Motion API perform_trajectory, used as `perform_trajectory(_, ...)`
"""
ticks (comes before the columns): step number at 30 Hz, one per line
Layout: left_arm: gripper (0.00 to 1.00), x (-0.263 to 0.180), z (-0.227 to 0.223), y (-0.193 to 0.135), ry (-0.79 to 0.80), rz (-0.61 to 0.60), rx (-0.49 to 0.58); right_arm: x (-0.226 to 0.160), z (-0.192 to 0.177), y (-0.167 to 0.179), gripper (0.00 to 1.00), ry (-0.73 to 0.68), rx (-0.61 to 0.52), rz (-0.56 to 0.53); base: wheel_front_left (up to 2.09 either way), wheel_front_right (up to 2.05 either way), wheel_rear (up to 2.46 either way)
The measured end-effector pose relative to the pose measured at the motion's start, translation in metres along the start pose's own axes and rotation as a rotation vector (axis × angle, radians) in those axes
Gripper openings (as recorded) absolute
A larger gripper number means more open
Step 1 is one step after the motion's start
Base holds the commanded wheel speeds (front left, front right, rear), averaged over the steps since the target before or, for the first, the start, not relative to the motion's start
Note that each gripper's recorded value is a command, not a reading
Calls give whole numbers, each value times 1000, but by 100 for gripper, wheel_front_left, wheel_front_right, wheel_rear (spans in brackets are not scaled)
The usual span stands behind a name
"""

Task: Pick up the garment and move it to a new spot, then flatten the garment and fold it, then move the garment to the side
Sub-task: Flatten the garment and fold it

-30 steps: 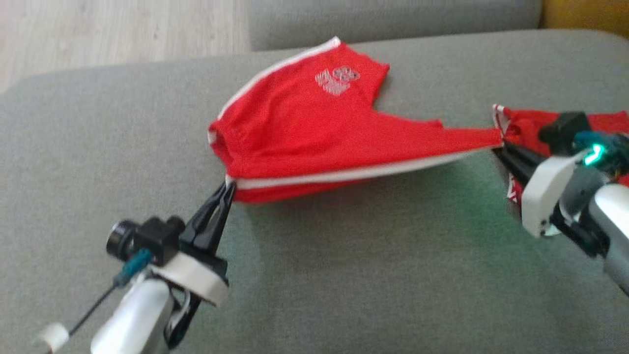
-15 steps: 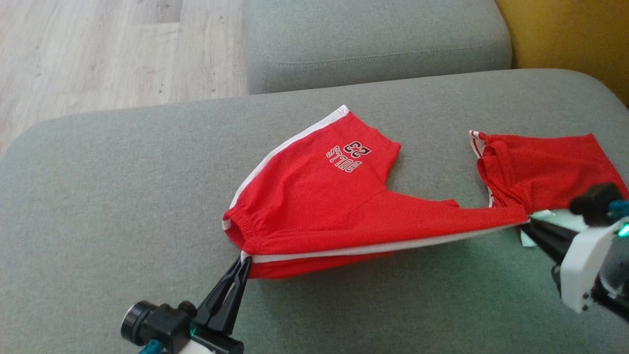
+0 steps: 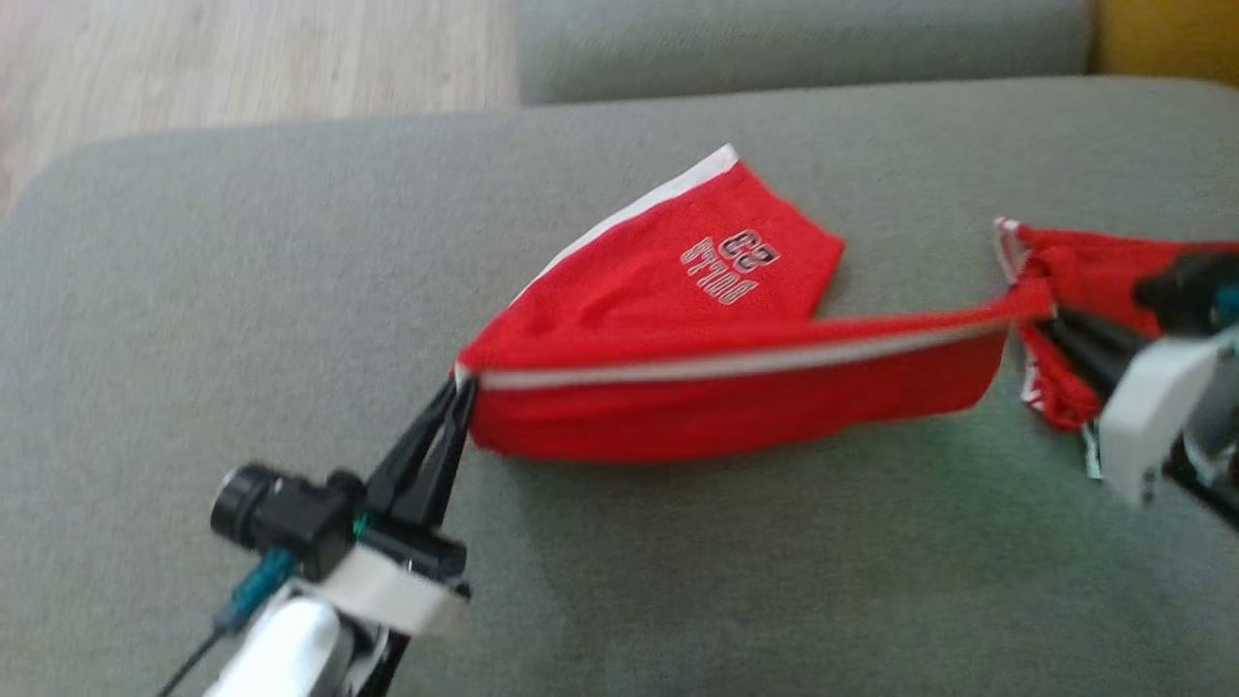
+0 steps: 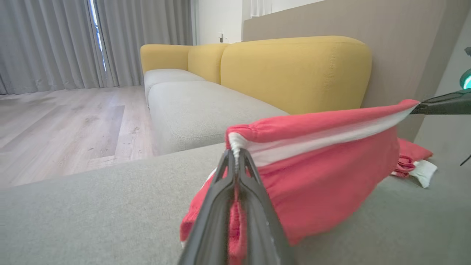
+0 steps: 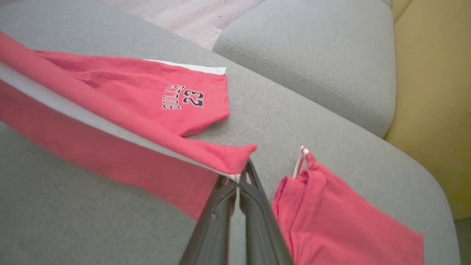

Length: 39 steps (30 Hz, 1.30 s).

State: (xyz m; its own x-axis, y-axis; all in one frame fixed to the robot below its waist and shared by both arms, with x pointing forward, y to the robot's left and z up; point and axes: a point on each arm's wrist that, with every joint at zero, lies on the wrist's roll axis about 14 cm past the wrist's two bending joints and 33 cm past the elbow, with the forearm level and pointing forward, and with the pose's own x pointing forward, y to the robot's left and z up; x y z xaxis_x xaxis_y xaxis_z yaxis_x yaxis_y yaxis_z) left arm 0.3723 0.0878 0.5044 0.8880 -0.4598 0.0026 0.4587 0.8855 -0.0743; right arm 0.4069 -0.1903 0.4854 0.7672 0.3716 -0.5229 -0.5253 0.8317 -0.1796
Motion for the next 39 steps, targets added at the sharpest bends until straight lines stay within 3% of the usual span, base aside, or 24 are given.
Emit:
perform_trajectory(9,0,20,-18,33,55,66,-9,69,48,-10,0,-10,-137,30,0,0,0)
perform_trajectory(26,0,44,-59,64,147,131,-41,192,52,-4,0,95,-286,114,0,0,0)
perform_trajectory(39,0,53,-74,84,175,188,-53,243,43,6,0,119,-290,157,0,0,0)
